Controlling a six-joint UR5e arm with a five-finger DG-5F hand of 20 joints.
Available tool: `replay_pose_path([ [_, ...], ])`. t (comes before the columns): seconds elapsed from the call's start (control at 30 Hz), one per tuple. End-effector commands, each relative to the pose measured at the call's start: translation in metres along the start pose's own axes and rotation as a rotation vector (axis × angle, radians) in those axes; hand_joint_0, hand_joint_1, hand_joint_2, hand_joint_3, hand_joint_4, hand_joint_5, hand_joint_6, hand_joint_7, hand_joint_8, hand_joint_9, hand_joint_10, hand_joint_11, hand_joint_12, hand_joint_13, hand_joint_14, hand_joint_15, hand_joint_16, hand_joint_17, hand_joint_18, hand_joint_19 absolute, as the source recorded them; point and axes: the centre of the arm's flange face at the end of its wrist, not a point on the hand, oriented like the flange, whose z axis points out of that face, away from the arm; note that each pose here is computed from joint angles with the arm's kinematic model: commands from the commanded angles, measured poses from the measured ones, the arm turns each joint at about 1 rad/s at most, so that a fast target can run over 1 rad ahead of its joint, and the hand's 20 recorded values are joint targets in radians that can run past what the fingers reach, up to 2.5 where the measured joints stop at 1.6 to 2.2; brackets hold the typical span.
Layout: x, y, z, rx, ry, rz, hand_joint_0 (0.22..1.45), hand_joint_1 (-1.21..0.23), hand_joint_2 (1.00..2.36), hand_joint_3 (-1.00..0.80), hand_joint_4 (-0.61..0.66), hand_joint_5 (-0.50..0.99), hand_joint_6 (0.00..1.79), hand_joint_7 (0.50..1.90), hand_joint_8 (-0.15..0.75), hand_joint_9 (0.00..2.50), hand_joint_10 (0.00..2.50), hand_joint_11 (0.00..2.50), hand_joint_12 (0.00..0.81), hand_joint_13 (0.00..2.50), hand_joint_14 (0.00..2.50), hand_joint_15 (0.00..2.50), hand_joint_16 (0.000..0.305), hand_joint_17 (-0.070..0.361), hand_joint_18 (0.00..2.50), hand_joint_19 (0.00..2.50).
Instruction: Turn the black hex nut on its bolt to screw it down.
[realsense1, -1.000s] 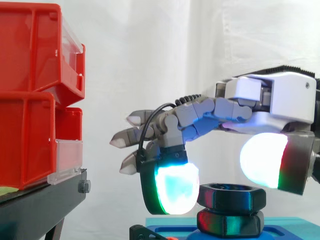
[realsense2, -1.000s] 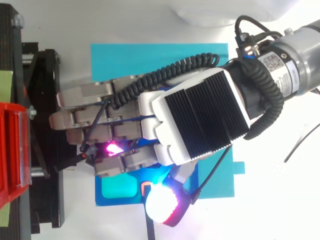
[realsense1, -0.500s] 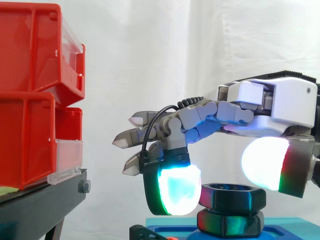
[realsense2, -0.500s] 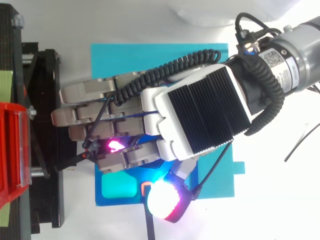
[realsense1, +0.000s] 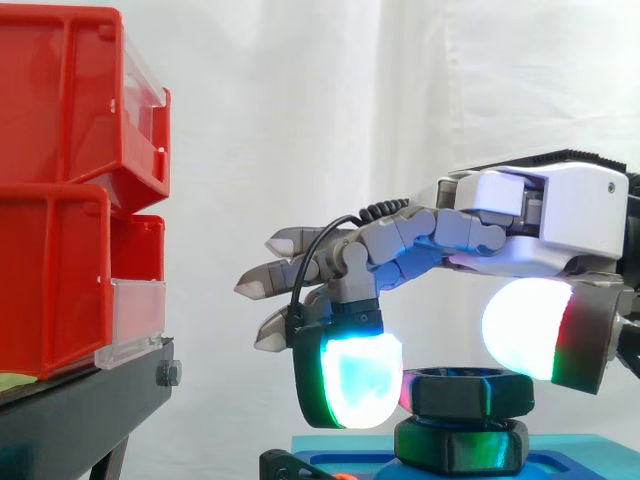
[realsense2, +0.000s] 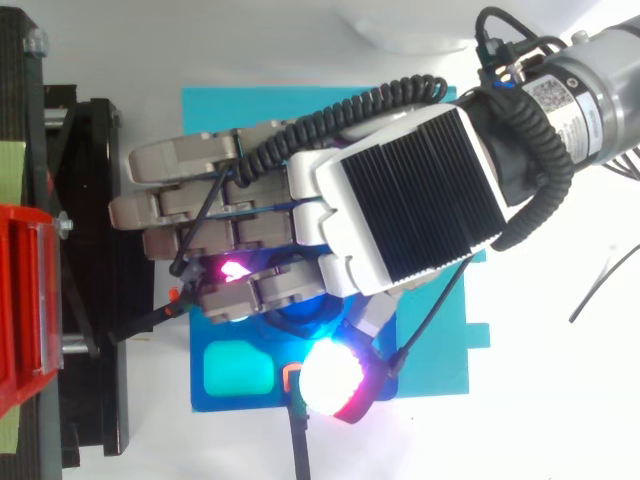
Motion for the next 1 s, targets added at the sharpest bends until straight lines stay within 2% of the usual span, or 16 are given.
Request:
replay_pose_path([
  [0.0, 0.000, -0.003, -0.003, -0.002, 0.000, -0.001, 0.45, -0.19, 1.00, -0.50, 0.22, -0.12, 0.64, 1.24, 0.258, 0.63, 0.00, 0.15, 0.308, 0.30, 0.00, 0.00, 0.055, 0.124, 0.10, 0.00],
  [0.3, -0.001, -0.017, -0.015, -0.001, -0.002, -0.008, 0.45, -0.19, 1.00, -0.50, 0.23, -0.12, 0.64, 1.25, 0.257, 0.64, 0.01, 0.15, 0.308, 0.30, 0.00, 0.00, 0.055, 0.125, 0.09, 0.00],
  [0.67, -0.002, -0.031, -0.030, -0.021, -0.005, -0.014, 0.45, -0.19, 1.00, -0.50, 0.22, -0.12, 0.64, 1.25, 0.257, 0.64, 0.00, 0.15, 0.307, 0.30, 0.00, 0.00, 0.056, 0.125, 0.08, 0.00],
  [0.77, -0.004, -0.029, -0.025, -0.028, -0.015, -0.020, 0.45, -0.18, 1.00, -0.50, 0.23, -0.13, 0.65, 1.23, 0.256, 0.64, 0.01, 0.15, 0.308, 0.30, 0.00, 0.00, 0.056, 0.126, 0.08, 0.00],
  [0.83, -0.007, -0.027, -0.020, -0.032, -0.032, -0.029, 0.45, -0.18, 1.00, -0.50, 0.22, -0.13, 0.64, 1.23, 0.257, 0.64, 0.00, 0.14, 0.308, 0.30, 0.00, 0.00, 0.056, 0.127, 0.08, 0.00],
  [0.93, -0.008, -0.025, -0.018, -0.035, -0.035, -0.027, 0.45, -0.18, 1.00, -0.50, 0.22, -0.12, 0.62, 1.23, 0.257, 0.64, 0.00, 0.14, 0.309, 0.30, 0.00, 0.00, 0.056, 0.127, 0.08, 0.00],
  [0.97, -0.010, -0.021, -0.013, -0.040, -0.043, -0.028, 0.45, -0.18, 1.00, -0.50, 0.22, -0.12, 0.60, 1.28, 0.257, 0.64, 0.01, 0.15, 0.310, 0.30, 0.00, 0.00, 0.057, 0.128, 0.08, 0.00],
])
